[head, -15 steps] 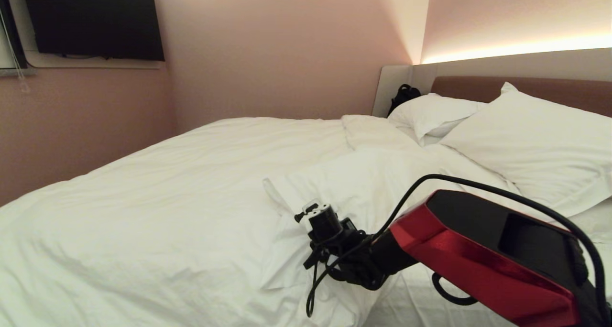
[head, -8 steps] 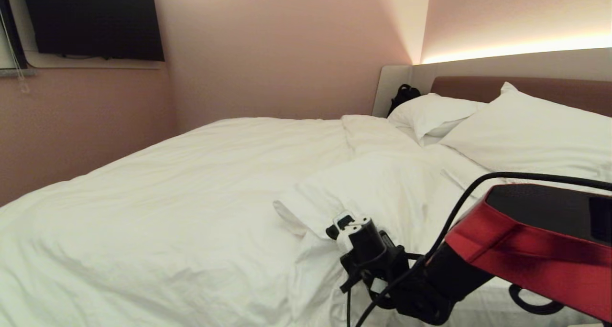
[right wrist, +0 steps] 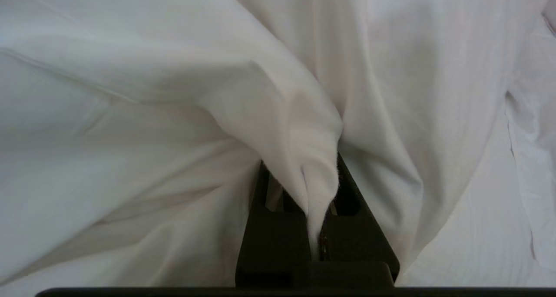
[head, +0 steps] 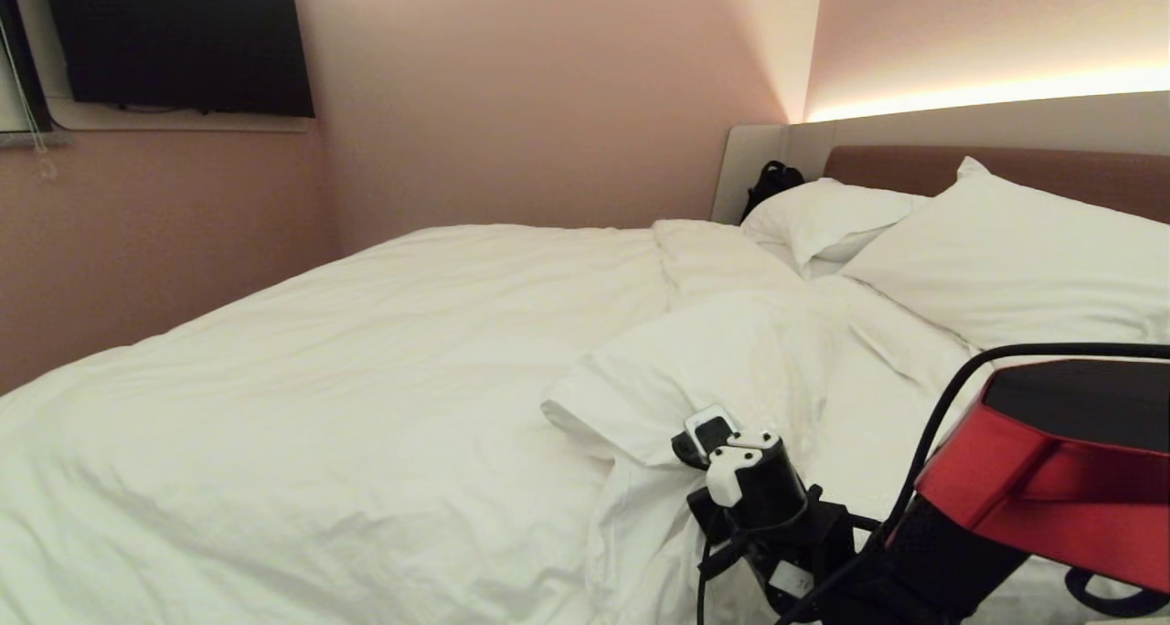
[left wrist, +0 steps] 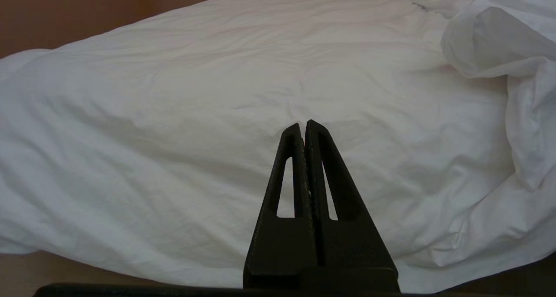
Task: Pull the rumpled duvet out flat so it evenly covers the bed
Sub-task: Flatten the corners of the folded blanket
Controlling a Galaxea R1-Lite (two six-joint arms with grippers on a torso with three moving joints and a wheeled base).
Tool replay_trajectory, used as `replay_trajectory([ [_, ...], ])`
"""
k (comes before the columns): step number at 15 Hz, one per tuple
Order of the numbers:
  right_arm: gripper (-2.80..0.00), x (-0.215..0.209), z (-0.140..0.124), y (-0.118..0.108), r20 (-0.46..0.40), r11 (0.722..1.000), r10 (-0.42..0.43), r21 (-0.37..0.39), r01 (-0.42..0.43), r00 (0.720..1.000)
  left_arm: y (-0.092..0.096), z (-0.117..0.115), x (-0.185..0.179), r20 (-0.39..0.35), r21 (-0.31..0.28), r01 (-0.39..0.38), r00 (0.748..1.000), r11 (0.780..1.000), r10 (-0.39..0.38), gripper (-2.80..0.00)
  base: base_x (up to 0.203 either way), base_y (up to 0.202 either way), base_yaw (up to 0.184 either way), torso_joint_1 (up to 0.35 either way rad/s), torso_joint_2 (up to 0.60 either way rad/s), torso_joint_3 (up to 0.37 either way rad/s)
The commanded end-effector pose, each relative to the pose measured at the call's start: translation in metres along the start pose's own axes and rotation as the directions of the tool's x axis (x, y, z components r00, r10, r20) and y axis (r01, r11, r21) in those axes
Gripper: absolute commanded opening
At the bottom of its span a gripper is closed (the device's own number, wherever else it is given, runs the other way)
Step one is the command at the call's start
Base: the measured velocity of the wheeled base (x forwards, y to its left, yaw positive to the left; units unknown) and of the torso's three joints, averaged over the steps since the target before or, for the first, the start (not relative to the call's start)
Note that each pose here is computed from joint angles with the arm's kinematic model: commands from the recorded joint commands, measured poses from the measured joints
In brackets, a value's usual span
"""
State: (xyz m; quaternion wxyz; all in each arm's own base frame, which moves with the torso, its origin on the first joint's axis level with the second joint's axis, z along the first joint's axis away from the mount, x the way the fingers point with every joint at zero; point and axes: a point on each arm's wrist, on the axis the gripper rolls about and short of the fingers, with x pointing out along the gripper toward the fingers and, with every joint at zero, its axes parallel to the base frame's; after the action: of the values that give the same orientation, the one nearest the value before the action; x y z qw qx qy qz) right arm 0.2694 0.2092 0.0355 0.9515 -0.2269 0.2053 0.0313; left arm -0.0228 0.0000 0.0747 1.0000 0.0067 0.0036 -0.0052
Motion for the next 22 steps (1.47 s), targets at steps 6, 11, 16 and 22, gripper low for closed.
replay_trajectory([
  [6,-2.80,-0.006,-0.008,-0.006,0.057,0.999,-0.016,0.049,0.013,0.998,0.000,0.000,0.000,0.000,0.000,0.000,1.000,1.000,0.000,-2.80,0.000,0.000,0.000,0.000,0.00,0.000],
  [11,-2.80,-0.008,-0.016,-0.016,0.050,0.998,-0.035,0.057,0.032,0.998,0.000,0.000,0.000,0.000,0.000,0.000,1.000,1.000,0.000,-2.80,0.000,0.000,0.000,0.000,0.00,0.000],
  [16,0.00,-0.009,-0.018,-0.026,0.062,0.995,-0.057,0.083,0.052,0.996,0.000,0.000,0.000,0.000,0.000,0.000,1.000,1.000,0.000,-2.80,0.000,0.000,0.000,0.000,0.00,0.000],
  [22,0.00,-0.045,-0.031,-0.049,0.074,0.994,-0.056,0.095,0.049,0.996,0.000,0.000,0.000,0.000,0.000,0.000,1.000,1.000,0.000,-2.80,0.000,0.000,0.000,0.000,0.00,0.000],
])
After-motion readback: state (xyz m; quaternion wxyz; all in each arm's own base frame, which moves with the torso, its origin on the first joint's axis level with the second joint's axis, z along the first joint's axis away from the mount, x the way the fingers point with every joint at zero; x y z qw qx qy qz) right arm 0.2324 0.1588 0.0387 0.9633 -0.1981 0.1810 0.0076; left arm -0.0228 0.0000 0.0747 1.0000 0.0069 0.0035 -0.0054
